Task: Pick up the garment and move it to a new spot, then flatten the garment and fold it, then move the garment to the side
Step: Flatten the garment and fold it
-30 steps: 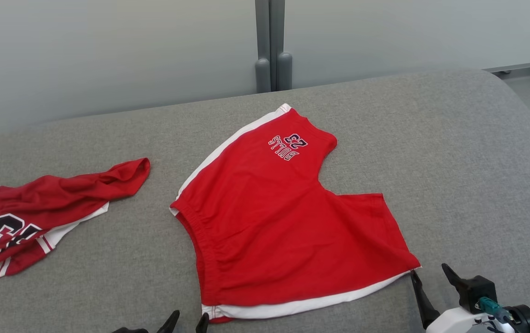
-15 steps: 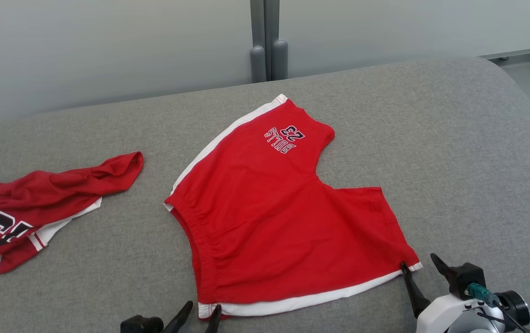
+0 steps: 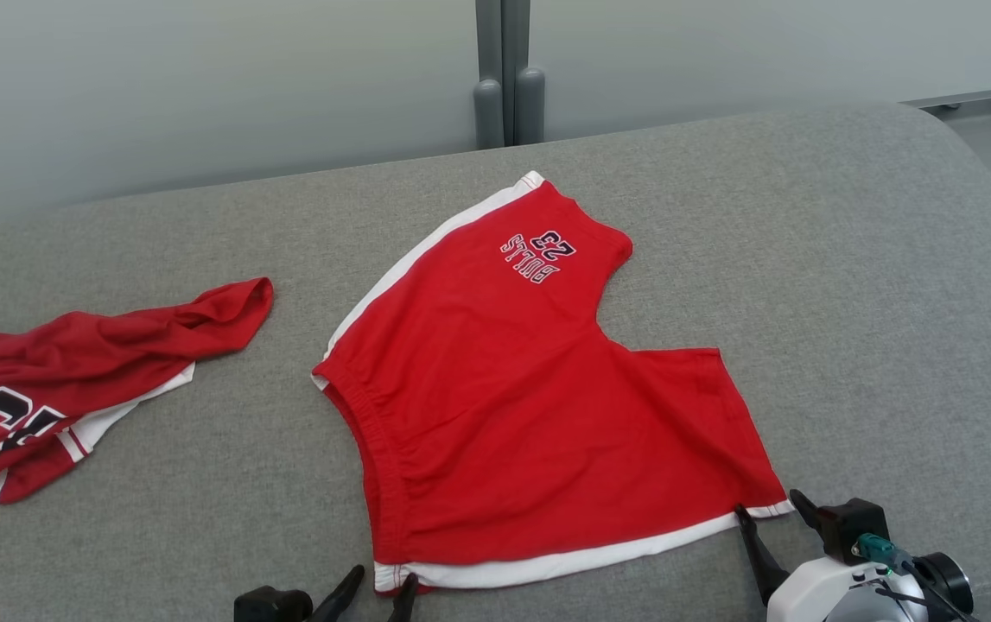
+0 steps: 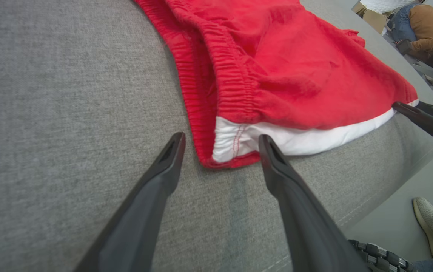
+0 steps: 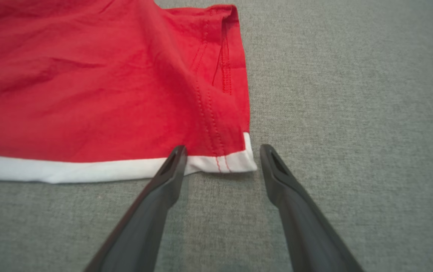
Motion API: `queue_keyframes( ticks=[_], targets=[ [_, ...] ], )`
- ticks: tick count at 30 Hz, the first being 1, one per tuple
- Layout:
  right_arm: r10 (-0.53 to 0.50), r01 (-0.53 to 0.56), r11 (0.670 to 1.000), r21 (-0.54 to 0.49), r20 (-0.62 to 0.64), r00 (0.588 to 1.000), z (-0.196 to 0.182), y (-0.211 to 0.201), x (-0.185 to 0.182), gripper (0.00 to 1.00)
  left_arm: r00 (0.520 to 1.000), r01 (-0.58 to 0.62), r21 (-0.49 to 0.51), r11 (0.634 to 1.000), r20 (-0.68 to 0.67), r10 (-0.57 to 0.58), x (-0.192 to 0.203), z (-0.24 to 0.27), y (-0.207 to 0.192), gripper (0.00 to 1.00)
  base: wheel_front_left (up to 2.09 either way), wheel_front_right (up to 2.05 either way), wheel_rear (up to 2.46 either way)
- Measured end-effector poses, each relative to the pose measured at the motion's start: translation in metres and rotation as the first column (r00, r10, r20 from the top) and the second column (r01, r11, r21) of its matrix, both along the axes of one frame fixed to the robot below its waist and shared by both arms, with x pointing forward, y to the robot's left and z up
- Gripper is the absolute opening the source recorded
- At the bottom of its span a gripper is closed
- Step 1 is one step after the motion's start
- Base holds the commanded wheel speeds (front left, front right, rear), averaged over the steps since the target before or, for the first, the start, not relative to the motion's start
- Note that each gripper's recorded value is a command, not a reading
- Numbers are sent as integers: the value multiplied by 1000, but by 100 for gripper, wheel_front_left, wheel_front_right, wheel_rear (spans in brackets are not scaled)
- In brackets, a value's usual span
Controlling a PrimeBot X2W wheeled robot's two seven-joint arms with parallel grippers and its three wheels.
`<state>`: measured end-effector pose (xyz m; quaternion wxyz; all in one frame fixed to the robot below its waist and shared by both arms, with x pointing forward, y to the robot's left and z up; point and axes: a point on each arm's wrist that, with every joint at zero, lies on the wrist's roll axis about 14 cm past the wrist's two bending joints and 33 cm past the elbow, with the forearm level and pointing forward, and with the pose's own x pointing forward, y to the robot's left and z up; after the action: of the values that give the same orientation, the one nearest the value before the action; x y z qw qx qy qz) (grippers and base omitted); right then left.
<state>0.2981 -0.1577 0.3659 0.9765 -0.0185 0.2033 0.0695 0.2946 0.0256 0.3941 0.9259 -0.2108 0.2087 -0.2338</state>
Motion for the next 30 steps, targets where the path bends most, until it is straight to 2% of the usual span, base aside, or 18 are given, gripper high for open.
queue_keyframes(
  ticks=[15, 16, 17, 18, 19, 20, 21, 22, 25, 26, 27, 28, 30],
  targets=[
    [-12, 12, 1000, 0, -37, 999, -9, -5, 0, 100, 1000, 1, 5, 1000, -23, 0, -2, -6, 0, 100, 0, 0, 0],
    [-11, 11, 1000, 2, -37, 999, -9, -4, 1, 100, 1000, 2, 5, 1000, -23, -2, -1, -7, 0, 99, 0, 0, 0],
    [-11, 11, 1000, 5, -37, 999, -9, -4, 2, 100, 1000, 3, 4, 1000, -22, -3, -1, -6, 0, 94, 0, 0, 0],
    [-12, 12, 1000, 6, -37, 999, -9, -4, 2, 96, 1000, 6, 4, 1000, -20, -6, 0, -6, -1, 91, 0, 0, 0],
    [-12, 12, 1000, 9, -39, 999, -9, -4, 2, 82, 1000, 9, 3, 1000, -18, -8, 1, -5, -2, 85, 0, 0, 0],
    [-13, 14, 1000, 14, -41, 999, -10, -3, 2, 67, 1000, 12, 3, 1000, -14, -12, 2, -4, -3, 71, 0, 0, 0],
    [-11, 12, 1000, 20, -43, 999, -10, -2, 2, 50, 1000, 15, 2, 1000, -11, -15, 3, -3, -4, 62, 0, 0, 0],
    [-10, 11, 1000, 24, -44, 999, -10, 0, 2, 43, 1000, 17, 1, 1000, -9, -17, 3, -3, -5, 49, 0, 0, 0],
    [-4, 6, 999, 41, -48, 999, -11, 5, 3, 19, 1000, 22, -2, 1000, -14, -22, 2, -4, -7, 30, 0, 0, 0],
    [3, 0, 999, 47, -48, 999, -11, 7, 3, 7, 1000, 19, -7, 1000, -19, -19, 2, -4, -7, 17, 0, 0, 0],
    [4, -2, 999, 48, -48, 999, -10, 7, 4, 4, 1000, 20, -9, 1000, -22, -20, 2, -4, -7, 4, 0, 0, 0],
    [8, -6, 999, 51, -46, 999, -10, 8, 5, 0, 999, 24, -9, 1000, -23, -24, 1, -5, -8, 0, 0, 0, 0],
    [4, -1, 998, 60, -47, 999, -10, 8, 5, 0, 999, 30, -12, 999, -21, -31, 1, -4, -10, 0, 0, 0, 0]
  ],
)
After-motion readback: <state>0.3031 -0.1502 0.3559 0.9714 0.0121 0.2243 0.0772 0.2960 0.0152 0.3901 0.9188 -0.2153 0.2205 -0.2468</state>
